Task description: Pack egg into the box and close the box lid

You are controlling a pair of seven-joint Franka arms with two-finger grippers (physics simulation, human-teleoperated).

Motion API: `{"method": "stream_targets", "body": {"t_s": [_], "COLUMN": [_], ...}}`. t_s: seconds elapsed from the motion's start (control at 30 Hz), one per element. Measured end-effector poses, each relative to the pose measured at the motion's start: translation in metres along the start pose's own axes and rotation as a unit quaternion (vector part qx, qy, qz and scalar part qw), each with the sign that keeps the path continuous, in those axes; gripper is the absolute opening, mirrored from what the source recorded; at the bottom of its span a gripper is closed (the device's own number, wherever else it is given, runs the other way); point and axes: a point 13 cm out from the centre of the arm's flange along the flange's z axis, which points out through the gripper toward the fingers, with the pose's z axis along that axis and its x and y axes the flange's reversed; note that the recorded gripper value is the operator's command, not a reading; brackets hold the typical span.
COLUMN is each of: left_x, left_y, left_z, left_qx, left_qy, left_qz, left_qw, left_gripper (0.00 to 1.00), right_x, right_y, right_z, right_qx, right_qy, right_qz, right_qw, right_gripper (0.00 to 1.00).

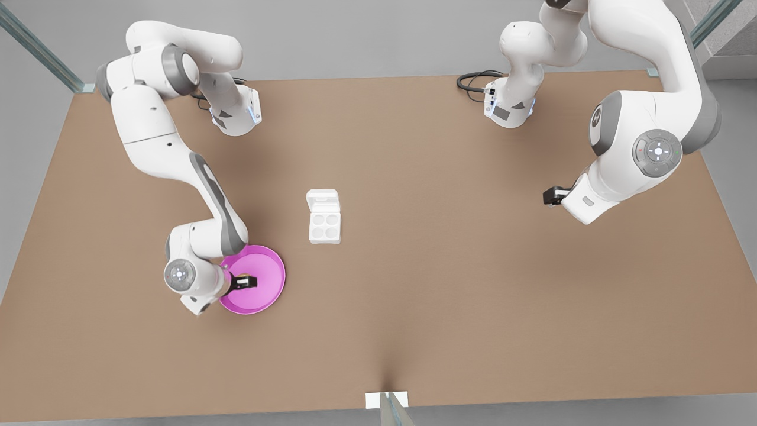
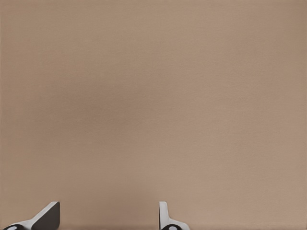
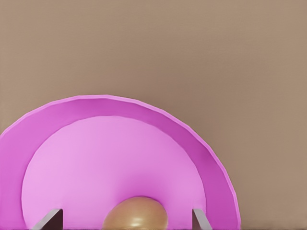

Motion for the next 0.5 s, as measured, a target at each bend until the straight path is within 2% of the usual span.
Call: {"method": "stream_targets", "body": {"t_s": [0.23,0.5], "left_x": [0.0,0.0], "left_y": [0.0,0.0], "left_z": [0.0,0.0], "left_qx": [0.0,0.0], "left_qy": [0.0,0.0], "left_qz": [0.0,0.0], "left_qw": [1.0,1.0], "left_gripper": [1.0,1.0], "right_x": [0.039,0.021], "right_y": [-0.004,-0.004], "right_z": [0.009,0.002], "right_qx": [0.005,-0.001], "right_qy": [0.01,-0.021], "right_qz": [0.002,0.007], "right_qw": [1.0,1.0], "right_gripper": [1.0,1.0]}}
